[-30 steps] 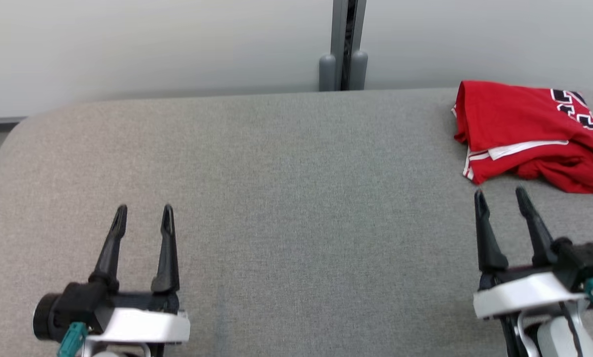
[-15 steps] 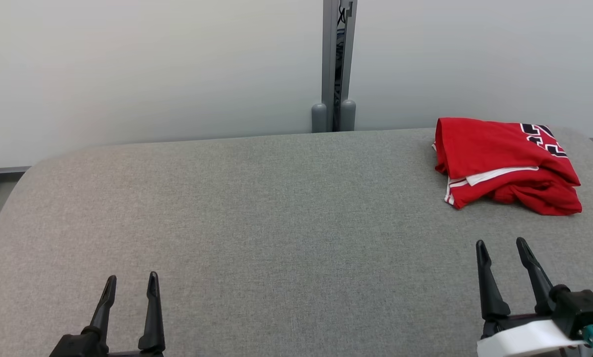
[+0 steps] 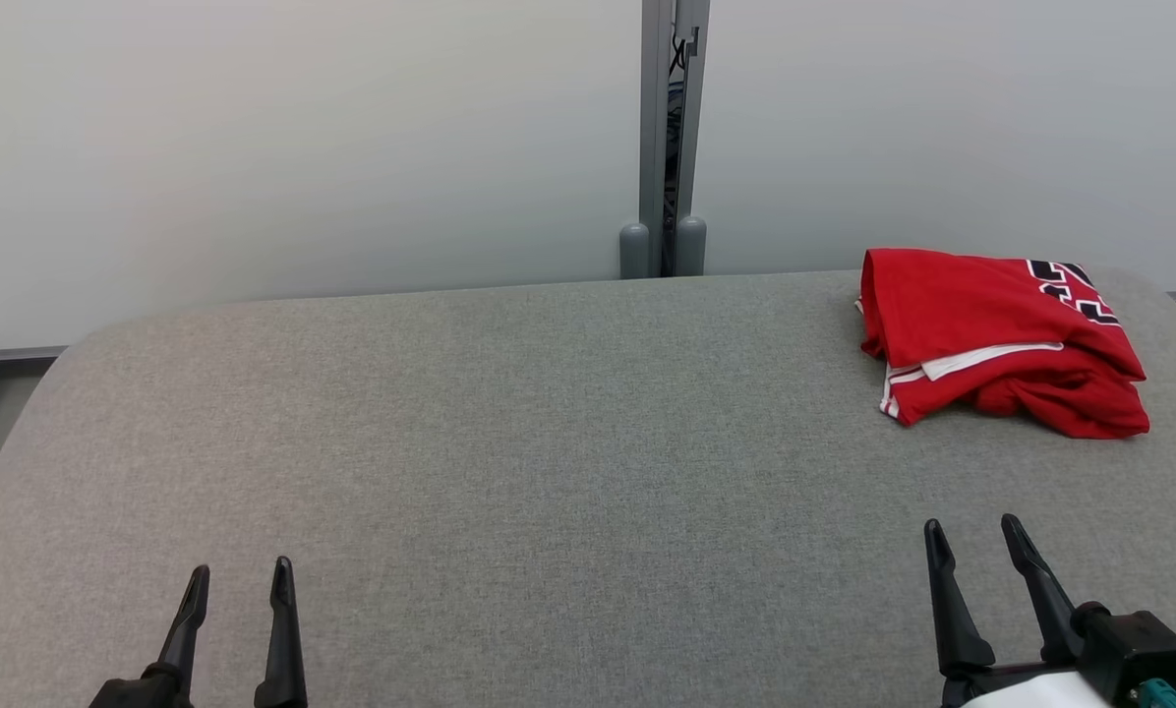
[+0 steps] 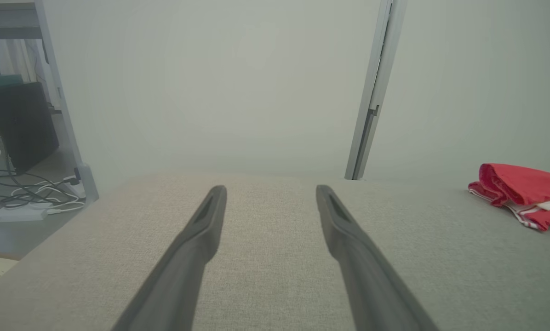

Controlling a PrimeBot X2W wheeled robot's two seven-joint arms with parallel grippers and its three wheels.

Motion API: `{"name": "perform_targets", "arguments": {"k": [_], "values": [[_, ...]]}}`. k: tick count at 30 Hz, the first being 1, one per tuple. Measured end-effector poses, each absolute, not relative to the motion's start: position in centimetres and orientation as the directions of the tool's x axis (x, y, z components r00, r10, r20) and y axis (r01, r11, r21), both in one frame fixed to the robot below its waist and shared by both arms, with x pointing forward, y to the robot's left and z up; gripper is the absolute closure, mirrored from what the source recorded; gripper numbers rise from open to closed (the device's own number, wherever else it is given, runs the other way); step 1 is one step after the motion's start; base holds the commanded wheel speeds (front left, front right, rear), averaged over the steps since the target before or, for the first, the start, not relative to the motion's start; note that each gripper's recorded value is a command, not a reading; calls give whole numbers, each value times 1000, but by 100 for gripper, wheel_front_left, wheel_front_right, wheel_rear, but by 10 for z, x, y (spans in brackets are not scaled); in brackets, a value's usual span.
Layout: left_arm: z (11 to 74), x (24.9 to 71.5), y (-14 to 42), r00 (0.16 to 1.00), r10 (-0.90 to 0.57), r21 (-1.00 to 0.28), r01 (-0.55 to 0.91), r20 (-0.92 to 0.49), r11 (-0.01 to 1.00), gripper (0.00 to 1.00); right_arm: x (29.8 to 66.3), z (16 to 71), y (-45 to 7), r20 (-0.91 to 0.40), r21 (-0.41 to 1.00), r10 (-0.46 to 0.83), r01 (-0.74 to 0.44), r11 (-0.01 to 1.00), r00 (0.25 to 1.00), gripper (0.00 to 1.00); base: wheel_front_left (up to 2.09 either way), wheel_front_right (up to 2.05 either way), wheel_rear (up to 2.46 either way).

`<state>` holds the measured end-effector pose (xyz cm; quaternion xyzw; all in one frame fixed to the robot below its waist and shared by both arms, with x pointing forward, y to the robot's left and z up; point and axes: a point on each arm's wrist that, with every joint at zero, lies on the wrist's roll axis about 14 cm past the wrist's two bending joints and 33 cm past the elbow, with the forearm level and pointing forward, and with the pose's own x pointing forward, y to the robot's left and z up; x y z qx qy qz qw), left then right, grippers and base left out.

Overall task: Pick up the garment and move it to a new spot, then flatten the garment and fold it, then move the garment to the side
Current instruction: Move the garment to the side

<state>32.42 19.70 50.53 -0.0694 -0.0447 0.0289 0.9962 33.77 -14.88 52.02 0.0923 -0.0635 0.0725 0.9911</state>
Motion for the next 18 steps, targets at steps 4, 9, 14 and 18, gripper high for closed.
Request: {"name": "perform_targets", "arguments": {"k": [4,9,14,18], "values": [[502,323,200,995,70,-138,-59,73,989,0,338,520,-147,139,173,139,-162,971,981,0,0,0,0],[499,323,200,995,71,-138,-62,66,989,0,338,519,-140,134,165,160,-181,970,978,0,0,0,0],[499,323,199,996,69,-138,-60,65,989,0,338,518,-136,132,165,170,-191,968,977,0,0,0,0],[498,323,197,996,70,-141,-60,62,988,0,338,518,-135,130,164,176,-196,967,976,0,0,0,0]]}}
